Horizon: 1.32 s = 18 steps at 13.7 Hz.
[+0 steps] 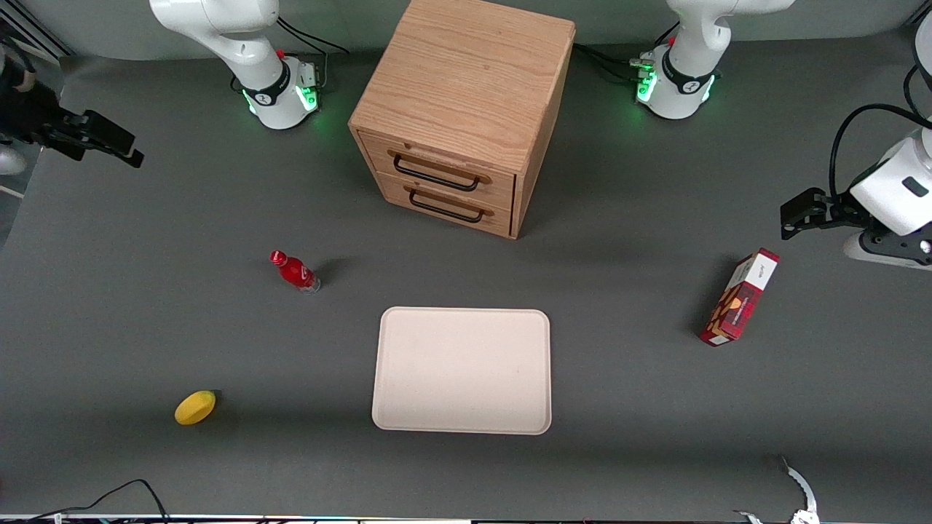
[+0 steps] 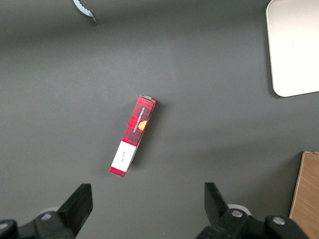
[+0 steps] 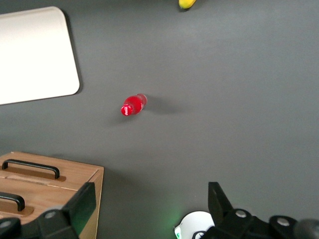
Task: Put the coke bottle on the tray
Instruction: 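Move the right gripper down to the red Coca-Cola bottle, then close the right gripper around the bottle's cap end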
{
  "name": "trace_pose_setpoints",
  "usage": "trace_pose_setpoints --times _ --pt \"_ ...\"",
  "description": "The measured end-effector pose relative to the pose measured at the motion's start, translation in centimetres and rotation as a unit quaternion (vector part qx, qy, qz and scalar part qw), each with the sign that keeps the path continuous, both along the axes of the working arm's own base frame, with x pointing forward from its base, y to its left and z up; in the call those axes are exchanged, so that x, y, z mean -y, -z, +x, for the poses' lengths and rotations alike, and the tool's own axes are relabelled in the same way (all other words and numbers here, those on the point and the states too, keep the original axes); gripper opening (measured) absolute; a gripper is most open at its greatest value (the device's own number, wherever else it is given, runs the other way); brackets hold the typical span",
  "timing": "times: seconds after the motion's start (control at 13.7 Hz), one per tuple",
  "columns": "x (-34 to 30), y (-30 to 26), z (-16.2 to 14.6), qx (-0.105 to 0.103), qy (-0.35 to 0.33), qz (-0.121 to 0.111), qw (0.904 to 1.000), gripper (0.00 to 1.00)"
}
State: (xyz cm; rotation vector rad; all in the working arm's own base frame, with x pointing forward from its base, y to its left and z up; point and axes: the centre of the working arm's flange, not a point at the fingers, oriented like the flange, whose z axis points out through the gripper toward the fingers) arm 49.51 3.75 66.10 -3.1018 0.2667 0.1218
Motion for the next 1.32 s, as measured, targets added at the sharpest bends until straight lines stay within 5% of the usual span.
trace_pose_setpoints --times 0.29,0.8,1.32 --pt "-3.7 6.4 2.4 -0.036 -0.010 -0.005 0.9993 1.00" --pt "-6.3 24.7 3.4 -0.005 0.013 -0.003 0.9999 1.00" --pt "-8.3 32.4 3.2 0.012 0.024 0.004 0.9996 1.00"
